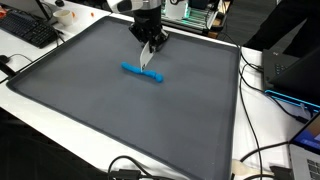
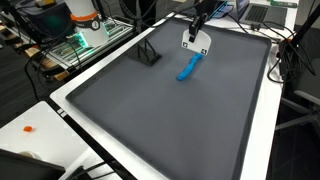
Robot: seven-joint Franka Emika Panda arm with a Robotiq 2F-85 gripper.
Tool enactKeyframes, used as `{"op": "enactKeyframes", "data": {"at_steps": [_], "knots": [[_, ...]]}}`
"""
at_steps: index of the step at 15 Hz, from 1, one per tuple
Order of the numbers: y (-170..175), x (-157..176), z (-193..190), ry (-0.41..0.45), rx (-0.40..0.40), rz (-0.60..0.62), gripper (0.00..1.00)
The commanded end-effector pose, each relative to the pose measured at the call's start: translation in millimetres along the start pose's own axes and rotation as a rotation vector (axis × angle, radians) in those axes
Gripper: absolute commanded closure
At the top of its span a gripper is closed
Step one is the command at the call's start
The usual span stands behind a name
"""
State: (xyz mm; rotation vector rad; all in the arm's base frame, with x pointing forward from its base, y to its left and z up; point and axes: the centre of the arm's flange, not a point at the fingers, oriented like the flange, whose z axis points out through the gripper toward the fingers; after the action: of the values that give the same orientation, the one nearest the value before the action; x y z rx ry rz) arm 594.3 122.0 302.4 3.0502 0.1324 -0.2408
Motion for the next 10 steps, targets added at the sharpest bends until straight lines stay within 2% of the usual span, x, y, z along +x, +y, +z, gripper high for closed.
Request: {"op": "enactKeyframes", "data": {"at_steps": [1, 10], "knots": [[7.1, -4.1, 11.1, 0.030, 0.017, 0.001, 0.99], [8.0, 7.2, 31.5, 0.064, 0.013, 0.000, 0.99]]}}
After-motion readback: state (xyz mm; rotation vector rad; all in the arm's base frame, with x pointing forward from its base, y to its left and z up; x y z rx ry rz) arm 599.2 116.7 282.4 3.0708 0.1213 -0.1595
